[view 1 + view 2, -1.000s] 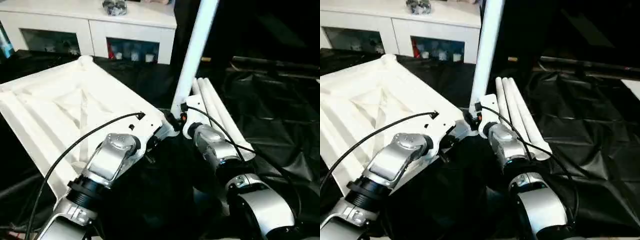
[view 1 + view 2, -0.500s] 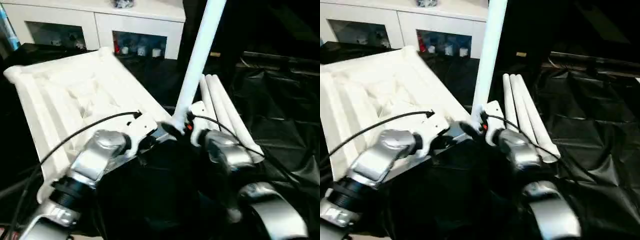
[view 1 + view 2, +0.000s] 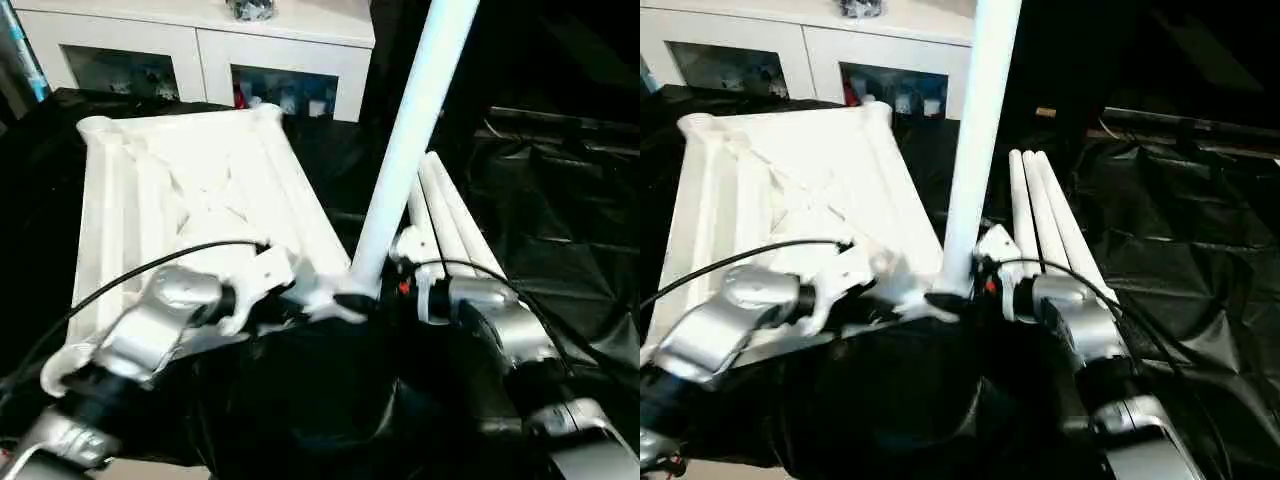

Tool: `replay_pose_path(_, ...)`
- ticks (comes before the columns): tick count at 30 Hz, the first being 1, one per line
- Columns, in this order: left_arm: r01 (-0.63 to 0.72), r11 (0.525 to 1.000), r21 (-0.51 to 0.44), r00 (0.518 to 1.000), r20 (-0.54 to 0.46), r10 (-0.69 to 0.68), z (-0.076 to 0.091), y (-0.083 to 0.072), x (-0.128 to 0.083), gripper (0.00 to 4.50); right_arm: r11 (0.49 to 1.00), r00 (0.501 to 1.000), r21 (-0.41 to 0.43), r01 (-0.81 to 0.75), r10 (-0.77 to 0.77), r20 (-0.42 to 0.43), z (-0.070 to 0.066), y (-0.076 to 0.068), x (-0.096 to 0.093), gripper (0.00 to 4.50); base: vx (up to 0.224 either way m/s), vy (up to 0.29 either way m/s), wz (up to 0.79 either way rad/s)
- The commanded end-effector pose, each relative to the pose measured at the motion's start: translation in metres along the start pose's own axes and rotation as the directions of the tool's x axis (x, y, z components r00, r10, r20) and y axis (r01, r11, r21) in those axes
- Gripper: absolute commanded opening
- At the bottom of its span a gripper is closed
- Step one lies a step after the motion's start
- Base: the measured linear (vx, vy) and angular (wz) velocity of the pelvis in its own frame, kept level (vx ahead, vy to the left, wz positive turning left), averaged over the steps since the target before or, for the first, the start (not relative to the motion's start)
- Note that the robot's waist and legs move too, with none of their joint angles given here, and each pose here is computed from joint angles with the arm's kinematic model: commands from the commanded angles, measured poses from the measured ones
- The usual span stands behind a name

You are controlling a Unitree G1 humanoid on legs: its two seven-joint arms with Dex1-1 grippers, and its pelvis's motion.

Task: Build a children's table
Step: Rotate leg to tighten

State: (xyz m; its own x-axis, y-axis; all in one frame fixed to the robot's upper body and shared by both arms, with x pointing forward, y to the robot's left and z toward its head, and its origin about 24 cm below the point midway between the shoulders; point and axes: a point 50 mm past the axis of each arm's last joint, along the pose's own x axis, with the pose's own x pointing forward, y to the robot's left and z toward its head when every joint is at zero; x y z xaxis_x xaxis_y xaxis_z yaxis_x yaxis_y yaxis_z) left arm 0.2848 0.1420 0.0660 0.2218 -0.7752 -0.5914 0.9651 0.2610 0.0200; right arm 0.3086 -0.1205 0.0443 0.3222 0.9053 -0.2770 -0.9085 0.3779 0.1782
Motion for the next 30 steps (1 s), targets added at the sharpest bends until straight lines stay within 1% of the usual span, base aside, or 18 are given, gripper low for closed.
replay_pose_path(1,0.094,0.993,0.065,0.993,0.07,-0.098,0.015,-0.01,0.008,0.0,0.998,0.998,-0.013,-0.063,0.063,-0.012,0.002,0.008,0.007,3.18,0.0,0.0,0.0)
replay_pose_path(4,0.092,0.994,0.063,0.993,0.066,-0.096,0.013,-0.01,0.007,0.0,0.997,0.997,-0.013,-0.071,0.071,-0.021,-0.001,0.011,0.008,2.92,0.0,0.0,0.0)
replay_pose_path(9,0.056,0.997,0.046,0.995,0.076,-0.06,0.012,-0.008,0.008,0.0,0.999,0.999,0.013,-0.035,0.035,-0.007,-0.004,0.013,0.014,2.84,0.0,0.0,0.0)
replay_pose_path(10,0.007,1.0,0.024,0.997,0.079,-0.009,0.013,-0.004,0.01,0.0,0.998,0.998,0.038,0.058,-0.059,0.006,-0.007,0.006,0.019,2.84,0.0,0.0,0.0)
replay_pose_path(12,-0.039,0.999,0.001,0.996,0.084,0.039,0.015,0.001,0.013,0.0,0.989,0.991,0.057,0.133,-0.134,0.014,-0.01,0.001,0.023,2.81,0.0,0.0,0.0)
replay_pose_path(14,-0.161,0.984,-0.072,0.98,0.107,0.168,0.021,0.013,0.02,0.0,0.938,0.947,0.138,0.317,-0.322,0.014,-0.014,-0.01,0.036,2.8,0.0,0.0,0.0)
replay_pose_path(15,-0.199,0.975,-0.096,0.972,0.11,0.209,0.024,0.016,0.023,0.0,0.916,0.929,0.176,0.361,-0.37,0.015,-0.014,-0.011,0.042,2.8,-0.052,-0.001,-0.06)
replay_pose_path(16,-0.226,0.967,-0.114,0.965,0.112,0.239,0.026,0.018,0.025,0.0,0.903,0.921,0.202,0.379,-0.39,0.016,-0.014,-0.011,0.047,2.79,0.0,0.0,0.0)
replay_pose_path(17,-0.226,0.967,-0.114,0.965,0.112,0.239,0.026,0.018,0.025,0.0,0.903,0.921,0.202,0.379,-0.39,0.016,-0.014,-0.011,0.047,2.79,0.0,0.0,0.0)
replay_pose_path(18,-0.269,0.953,-0.14,0.953,0.107,0.285,0.03,0.021,0.031,0.0,0.884,0.907,0.229,0.408,-0.422,0.012,-0.012,-0.009,0.058,2.79,0.0,0.0,0.0)
replay_pose_path(20,-0.308,0.94,-0.146,0.941,0.099,0.323,0.033,0.023,0.035,0.0,0.865,0.893,0.245,0.438,-0.45,-0.011,-0.011,-0.008,0.067,2.79,0.0,0.0,0.0)
replay_pose_path(21,-0.308,0.94,-0.146,0.941,0.099,0.323,0.033,0.023,0.035,0.0,0.865,0.893,0.245,0.438,-0.45,-0.011,-0.011,-0.008,0.067,2.79,0.0,0.0,0.0)
replay_pose_path(23,-0.319,0.936,-0.148,0.934,0.116,0.337,0.041,0.02,0.044,0.0,0.843,0.877,0.263,0.469,-0.479,-0.027,-0.01,-0.005,0.079,2.79,0.0,0.0,0.0)
replay_pose_path(25,-0.313,0.938,-0.152,0.934,0.132,0.333,0.045,0.017,0.047,0.0,0.846,0.881,0.266,0.462,-0.473,-0.025,-0.009,-0.003,0.083,2.79,0.0,0.0,0.0)
replay_pose_path(26,-0.302,0.943,-0.143,0.936,0.142,0.321,0.048,0.014,0.05,0.0,0.847,0.883,0.271,0.456,-0.469,-0.021,-0.008,-0.002,0.085,3.49,0.0,0.0,0.0)
replay_pose_path(28,-0.286,0.95,-0.125,0.942,0.147,0.303,0.048,0.01,0.051,0.0,0.847,0.884,0.281,0.451,-0.468,-0.008,-0.006,-0.003,0.087,3.55,0.0,0.0,0.0)
replay_pose_path(29,-0.281,0.952,-0.124,0.943,0.149,0.298,0.047,0.009,0.05,0.0,0.85,0.885,0.277,0.449,-0.466,-0.004,-0.005,-0.003,0.086,3.55,0.0,0.0,0.0)
replay_pose_path(30,-0.27,0.956,-0.114,0.946,0.154,0.286,0.045,0.008,0.049,0.0,0.861,0.89,0.256,0.44,-0.456,0.006,-0.003,-0.005,0.085,3.69,0.0,0.0,0.0)
